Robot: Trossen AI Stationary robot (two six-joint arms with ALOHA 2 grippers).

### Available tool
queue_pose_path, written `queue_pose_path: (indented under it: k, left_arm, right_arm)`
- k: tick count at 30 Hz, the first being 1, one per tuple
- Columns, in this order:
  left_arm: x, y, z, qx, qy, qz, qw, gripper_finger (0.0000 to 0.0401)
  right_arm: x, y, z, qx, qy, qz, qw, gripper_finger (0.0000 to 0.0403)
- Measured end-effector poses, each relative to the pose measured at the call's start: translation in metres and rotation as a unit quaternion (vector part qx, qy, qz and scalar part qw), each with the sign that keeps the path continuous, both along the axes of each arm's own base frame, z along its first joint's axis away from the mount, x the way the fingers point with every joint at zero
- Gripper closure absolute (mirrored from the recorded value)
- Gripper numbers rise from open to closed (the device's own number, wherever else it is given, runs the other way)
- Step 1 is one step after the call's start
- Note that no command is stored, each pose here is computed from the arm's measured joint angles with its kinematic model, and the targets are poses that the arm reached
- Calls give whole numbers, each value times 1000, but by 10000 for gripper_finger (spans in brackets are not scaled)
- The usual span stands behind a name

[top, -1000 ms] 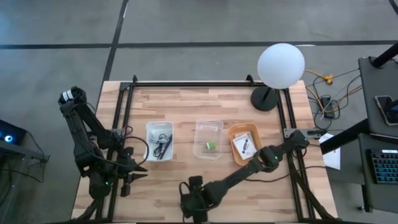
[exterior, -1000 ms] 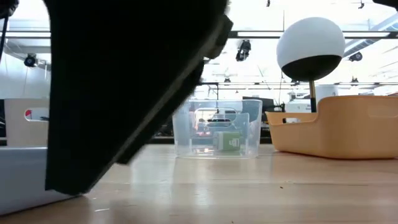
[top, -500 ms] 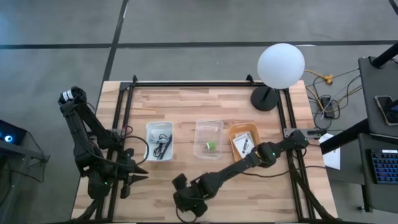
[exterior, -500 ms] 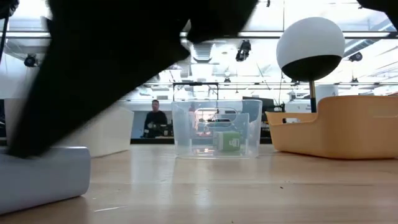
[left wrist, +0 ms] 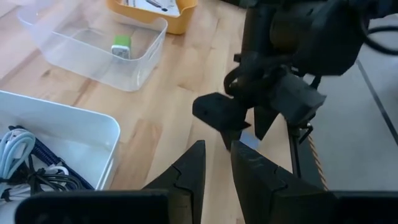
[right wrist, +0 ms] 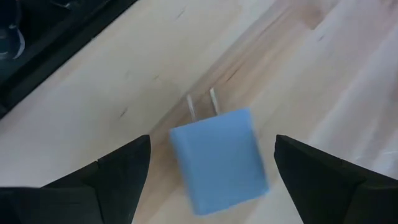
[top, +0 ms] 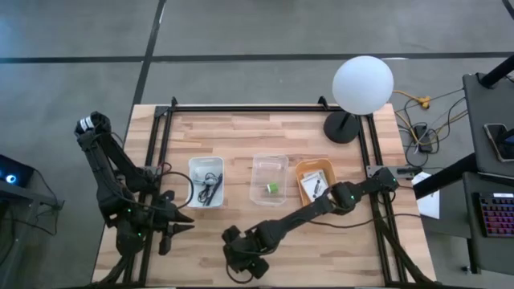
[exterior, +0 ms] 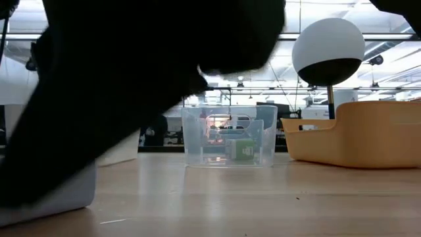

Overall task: Pick and place items into bin
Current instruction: Put the blue charger adapter into the transparent bin

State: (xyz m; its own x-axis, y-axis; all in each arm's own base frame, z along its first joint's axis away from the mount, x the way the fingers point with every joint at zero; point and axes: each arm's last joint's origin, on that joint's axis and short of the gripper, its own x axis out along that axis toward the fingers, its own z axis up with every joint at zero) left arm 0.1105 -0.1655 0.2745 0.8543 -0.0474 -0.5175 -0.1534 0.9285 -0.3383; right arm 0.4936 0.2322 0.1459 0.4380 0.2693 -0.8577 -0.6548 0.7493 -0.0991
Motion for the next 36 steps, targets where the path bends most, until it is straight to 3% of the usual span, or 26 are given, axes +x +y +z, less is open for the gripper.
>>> queue_pose_path:
  k: [6, 13, 17, 20, 24, 29, 34, 36]
  left_arm:
    - [1, 0, 0, 0, 0, 2, 1000, 340]
    - [1, 0, -1, 2, 1, 2, 1000, 340]
    - [1, 0, -1, 2, 1, 2, 1000, 340]
    - [1, 0, -1, 3, 1, 2, 1000, 340]
    - [1, 0, -1, 3, 1, 2, 1000, 340]
    - [1, 0, -1, 3, 1, 2, 1000, 340]
    - [2, 1, -1, 3, 1, 6, 1000, 340]
    - [3, 1, -1, 4, 1, 9, 1000, 340]
  right_arm:
    - [-3, -1, -12, 5, 21, -10, 1000, 89]
    - [-5, -1, -12, 11, 38, -31, 999, 177]
    - [-4, -6, -9, 48, 61, -117, 990, 222]
    - [-1, -15, 3, 102, 82, -229, 965, 223]
    - [-6, -28, 35, 146, 85, -391, 905, 223]
    - [-32, -48, 90, 192, 98, -603, 768, 215]
    - [-79, -81, 141, 137, 80, -766, 623, 199]
    - [-87, -102, 143, 110, 92, -798, 586, 202]
